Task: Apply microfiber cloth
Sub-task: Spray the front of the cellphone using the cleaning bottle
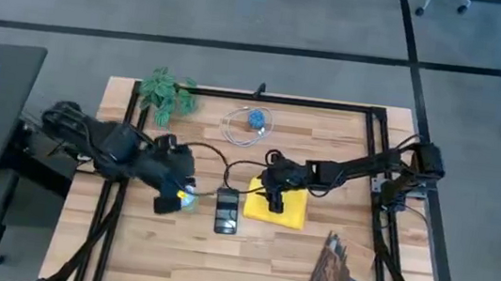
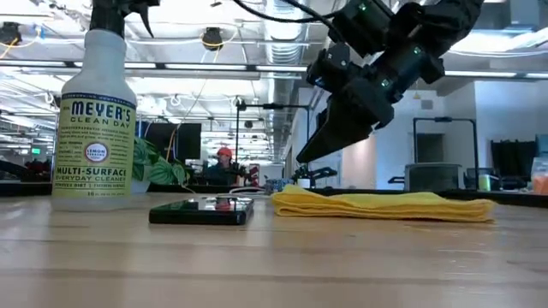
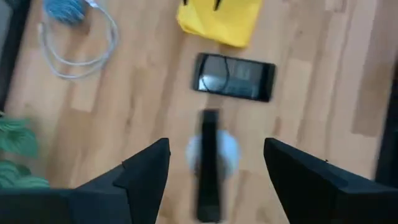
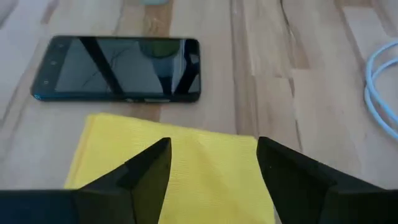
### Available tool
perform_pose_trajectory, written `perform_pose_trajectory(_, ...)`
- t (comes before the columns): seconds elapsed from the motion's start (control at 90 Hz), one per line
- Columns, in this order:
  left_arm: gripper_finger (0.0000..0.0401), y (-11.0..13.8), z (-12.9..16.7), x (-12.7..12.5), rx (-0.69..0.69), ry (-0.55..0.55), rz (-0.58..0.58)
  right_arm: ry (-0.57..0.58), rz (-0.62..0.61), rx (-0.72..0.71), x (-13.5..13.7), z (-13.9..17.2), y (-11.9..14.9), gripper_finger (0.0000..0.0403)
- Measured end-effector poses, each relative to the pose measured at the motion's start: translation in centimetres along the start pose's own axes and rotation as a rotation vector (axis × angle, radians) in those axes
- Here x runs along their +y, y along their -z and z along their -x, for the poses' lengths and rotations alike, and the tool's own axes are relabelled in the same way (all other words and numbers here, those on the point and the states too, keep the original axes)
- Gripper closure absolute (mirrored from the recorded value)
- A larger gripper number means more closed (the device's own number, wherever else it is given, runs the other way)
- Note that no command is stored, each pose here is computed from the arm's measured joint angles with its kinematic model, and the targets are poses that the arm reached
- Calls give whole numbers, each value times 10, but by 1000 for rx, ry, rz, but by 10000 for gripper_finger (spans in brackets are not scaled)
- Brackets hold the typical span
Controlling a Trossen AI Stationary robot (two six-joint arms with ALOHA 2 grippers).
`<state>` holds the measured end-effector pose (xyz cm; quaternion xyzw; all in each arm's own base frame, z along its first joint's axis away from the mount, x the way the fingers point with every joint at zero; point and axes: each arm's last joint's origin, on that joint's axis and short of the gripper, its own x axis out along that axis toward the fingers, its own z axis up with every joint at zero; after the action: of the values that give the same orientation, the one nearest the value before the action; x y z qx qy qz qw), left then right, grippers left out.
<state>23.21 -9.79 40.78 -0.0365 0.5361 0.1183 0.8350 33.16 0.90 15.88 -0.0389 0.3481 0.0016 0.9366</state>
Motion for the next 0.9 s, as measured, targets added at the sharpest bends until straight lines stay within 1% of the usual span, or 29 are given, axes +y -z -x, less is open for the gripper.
perform_pose_trajectory(0.067,159,-3,-8,-10,30,-5,-5,-9,7,1,4,0,0,175)
perform_pose_trajectory(0.144,159,-6,-19,-17,70,-8,21,-22,17,-3,9,0,0,175)
perform_pose_trajectory(0.344,159,-3,-30,-13,97,-62,74,-72,58,1,29,2,0,175)
perform_pose_trajectory(0.689,159,-2,-19,-6,40,-72,97,-134,110,-9,56,6,0,175)
perform_pose_trajectory(0.833,159,-1,-12,0,-12,-102,115,-140,85,-29,59,7,-2,175)
perform_pose_trajectory(0.9,159,0,-8,3,-46,-119,161,-138,70,-28,59,7,-2,175)
